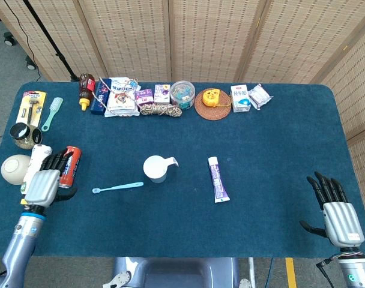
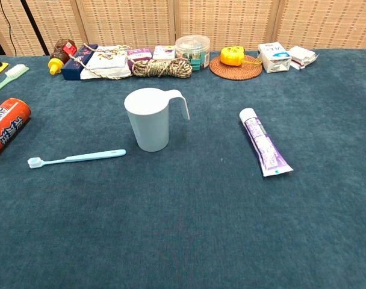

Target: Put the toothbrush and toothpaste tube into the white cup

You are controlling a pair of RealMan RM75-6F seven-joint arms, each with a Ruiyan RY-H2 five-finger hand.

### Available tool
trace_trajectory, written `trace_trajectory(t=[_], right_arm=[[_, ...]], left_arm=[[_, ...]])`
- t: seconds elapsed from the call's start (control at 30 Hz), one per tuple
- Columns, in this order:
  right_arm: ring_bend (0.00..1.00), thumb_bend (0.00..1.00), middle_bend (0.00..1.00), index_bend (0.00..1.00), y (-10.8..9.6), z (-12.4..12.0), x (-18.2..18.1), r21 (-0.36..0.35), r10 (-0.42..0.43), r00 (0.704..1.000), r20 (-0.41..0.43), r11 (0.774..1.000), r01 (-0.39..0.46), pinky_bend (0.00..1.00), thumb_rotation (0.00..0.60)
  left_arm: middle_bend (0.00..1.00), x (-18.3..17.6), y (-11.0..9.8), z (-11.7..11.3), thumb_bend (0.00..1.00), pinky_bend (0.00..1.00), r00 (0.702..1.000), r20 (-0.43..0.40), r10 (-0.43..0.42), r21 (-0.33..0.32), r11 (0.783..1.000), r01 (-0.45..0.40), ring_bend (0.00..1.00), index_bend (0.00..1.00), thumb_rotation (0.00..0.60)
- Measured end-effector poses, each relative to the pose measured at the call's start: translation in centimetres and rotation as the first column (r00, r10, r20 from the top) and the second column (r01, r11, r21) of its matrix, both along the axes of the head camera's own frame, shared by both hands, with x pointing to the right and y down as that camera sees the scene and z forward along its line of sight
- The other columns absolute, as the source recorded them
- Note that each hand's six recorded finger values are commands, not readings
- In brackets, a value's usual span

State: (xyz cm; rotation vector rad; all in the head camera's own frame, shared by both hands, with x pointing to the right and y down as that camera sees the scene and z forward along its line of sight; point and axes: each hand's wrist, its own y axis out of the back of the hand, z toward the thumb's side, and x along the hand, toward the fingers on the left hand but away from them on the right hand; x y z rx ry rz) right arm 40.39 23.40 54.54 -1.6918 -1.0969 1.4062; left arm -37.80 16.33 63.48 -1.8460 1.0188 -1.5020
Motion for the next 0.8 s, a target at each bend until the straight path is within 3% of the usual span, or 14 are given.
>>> trace_trajectory(t=[0.37, 0.8], right_arm=[[0.0, 0.0, 0.0, 0.0, -0.1, -0.2, 0.3, -0.002, 0.01, 1.0, 0.014, 1.0, -0.01, 0.0, 0.6], [0.0, 0.0, 0.0, 0.0, -0.3, -0.2, 0.5, -0.008, 0.016, 0.999, 0.03, 1.0, -0.016, 0.0, 0.6]], left_arm=[[0.0, 6.5, -0.5, 4.0, 0.24, 0.0, 1.0, 0.017, 0.014, -0.105, 0.994, -0.012, 0.0, 0.25, 0.6], [0.0, 11.2, 0.2, 7.0, 0.25, 0.0, 0.999, 0.016, -0.043, -0.157, 0.987, 0.045, 0.0, 0.33, 0.6]])
